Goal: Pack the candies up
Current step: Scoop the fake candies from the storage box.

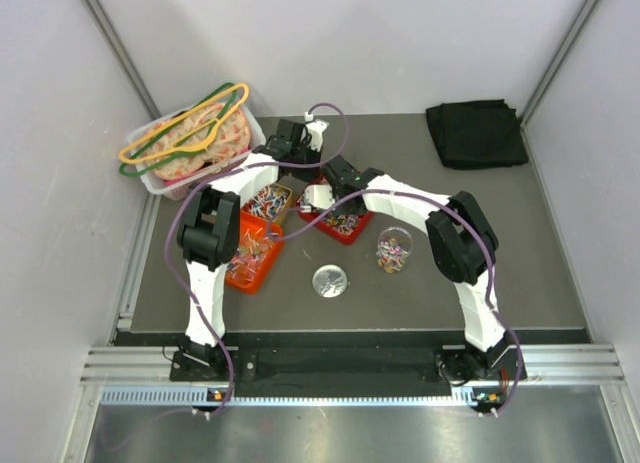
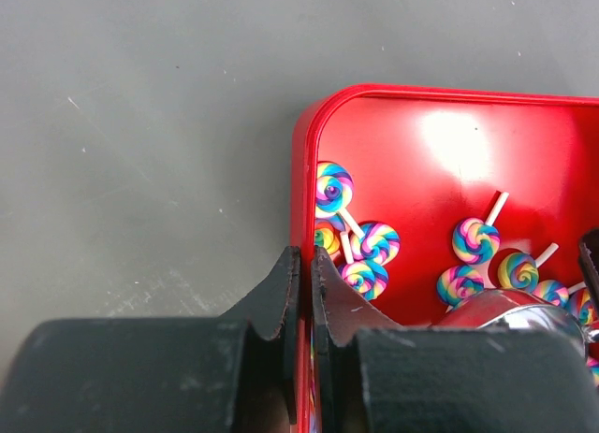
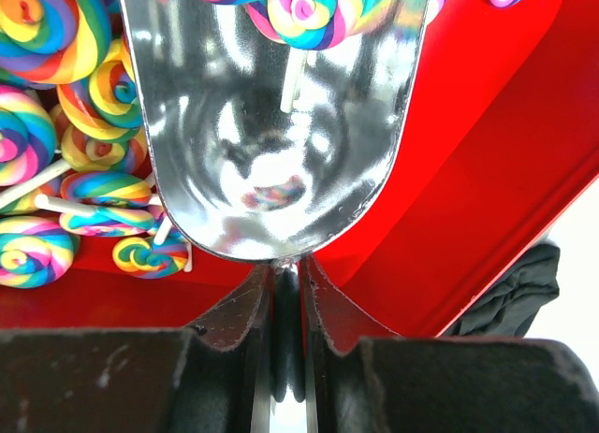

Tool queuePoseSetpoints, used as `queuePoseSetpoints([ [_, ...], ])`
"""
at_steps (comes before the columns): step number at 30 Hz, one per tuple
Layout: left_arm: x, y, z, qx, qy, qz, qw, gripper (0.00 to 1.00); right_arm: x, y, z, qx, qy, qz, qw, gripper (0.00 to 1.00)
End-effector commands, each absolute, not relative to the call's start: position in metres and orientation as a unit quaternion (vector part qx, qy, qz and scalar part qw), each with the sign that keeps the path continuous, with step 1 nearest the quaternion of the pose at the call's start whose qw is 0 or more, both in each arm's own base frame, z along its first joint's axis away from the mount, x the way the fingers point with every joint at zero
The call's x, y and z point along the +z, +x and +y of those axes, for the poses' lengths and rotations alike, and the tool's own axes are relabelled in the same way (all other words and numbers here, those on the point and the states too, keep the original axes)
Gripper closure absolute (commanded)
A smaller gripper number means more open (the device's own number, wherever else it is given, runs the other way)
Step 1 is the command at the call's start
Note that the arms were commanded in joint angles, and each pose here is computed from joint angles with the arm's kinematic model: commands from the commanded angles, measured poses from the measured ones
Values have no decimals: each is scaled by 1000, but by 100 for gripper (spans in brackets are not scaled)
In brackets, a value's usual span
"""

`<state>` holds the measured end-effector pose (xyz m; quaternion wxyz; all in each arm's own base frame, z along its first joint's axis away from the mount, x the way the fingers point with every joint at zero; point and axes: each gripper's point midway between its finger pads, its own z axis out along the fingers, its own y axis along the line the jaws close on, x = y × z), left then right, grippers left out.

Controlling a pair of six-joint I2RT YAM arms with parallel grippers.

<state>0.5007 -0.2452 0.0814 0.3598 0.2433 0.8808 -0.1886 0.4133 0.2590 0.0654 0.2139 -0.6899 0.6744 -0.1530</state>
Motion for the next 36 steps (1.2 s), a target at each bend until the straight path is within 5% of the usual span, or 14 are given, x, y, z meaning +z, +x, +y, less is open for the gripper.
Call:
queuePoseSetpoints([
  [1, 141, 507, -263, -224, 249, 847, 413, 100, 117, 440, 273, -162, -664, 668, 296, 100],
  [15, 138, 504, -264, -227, 250, 848, 408, 100, 137, 462, 284, -181, -689, 624, 320, 100],
  [36, 133, 504, -260, -219, 248, 851, 407, 100, 164, 415, 218, -92, -703, 639, 299, 100],
])
